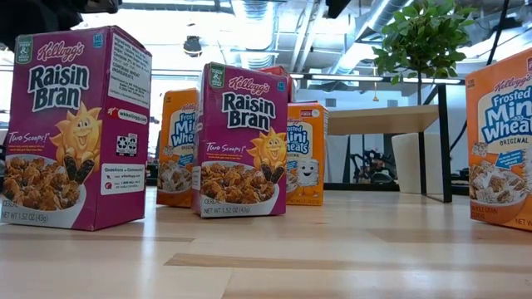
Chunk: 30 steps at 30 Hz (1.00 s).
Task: Stack cereal on shelf
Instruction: Put the red cereal box on the shelf aligned with the other red cereal boxes
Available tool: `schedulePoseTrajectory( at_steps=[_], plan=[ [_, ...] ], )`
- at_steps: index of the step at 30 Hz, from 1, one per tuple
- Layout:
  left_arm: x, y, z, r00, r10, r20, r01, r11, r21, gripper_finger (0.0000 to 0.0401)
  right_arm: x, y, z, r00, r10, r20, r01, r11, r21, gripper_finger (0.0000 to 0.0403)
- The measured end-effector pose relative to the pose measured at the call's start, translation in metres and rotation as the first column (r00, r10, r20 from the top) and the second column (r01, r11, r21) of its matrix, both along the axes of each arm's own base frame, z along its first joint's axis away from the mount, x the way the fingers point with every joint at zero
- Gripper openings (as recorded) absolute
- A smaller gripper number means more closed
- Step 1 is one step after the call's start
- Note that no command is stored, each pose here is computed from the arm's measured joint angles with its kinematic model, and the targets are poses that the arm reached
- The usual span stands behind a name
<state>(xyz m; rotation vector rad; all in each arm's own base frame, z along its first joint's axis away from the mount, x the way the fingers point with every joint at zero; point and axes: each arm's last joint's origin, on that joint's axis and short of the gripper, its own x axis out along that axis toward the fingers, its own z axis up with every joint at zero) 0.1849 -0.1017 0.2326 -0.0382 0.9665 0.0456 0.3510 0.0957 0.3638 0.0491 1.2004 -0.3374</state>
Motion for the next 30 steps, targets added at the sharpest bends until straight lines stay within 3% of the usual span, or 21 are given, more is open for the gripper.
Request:
schedulePoseTrajectory(
  at_steps=[10,16,20,25,30],
  plan=[
    [-0.012,0.015,0.028,0.995,0.055,0.081,-0.056,0.998,0.012,0.0169,-0.003,-0.021,0.029,0.983,0.057,0.172,-0.046,0.997,-0.064,0.0177],
    [-0.023,0.030,0.061,0.970,0.099,0.220,-0.106,0.994,0.021,0.0169,-0.008,-0.040,0.067,0.906,0.097,0.412,-0.067,0.994,-0.086,0.0179],
    [-0.032,0.040,0.086,0.928,0.151,0.342,-0.169,0.985,0.025,0.0169,-0.002,-0.047,0.084,0.822,0.137,0.553,-0.089,0.990,-0.111,0.0186],
    [-0.044,0.048,0.118,0.850,0.141,0.507,-0.165,0.986,0.003,0.0169,0.013,-0.052,0.089,0.751,0.219,0.623,-0.171,0.976,-0.137,0.0177],
    [-0.055,0.054,0.142,0.766,0.117,0.633,-0.150,0.989,-0.001,0.0169,0.036,-0.057,0.071,0.747,0.258,0.613,-0.233,0.965,-0.122,0.0157]
  ],
)
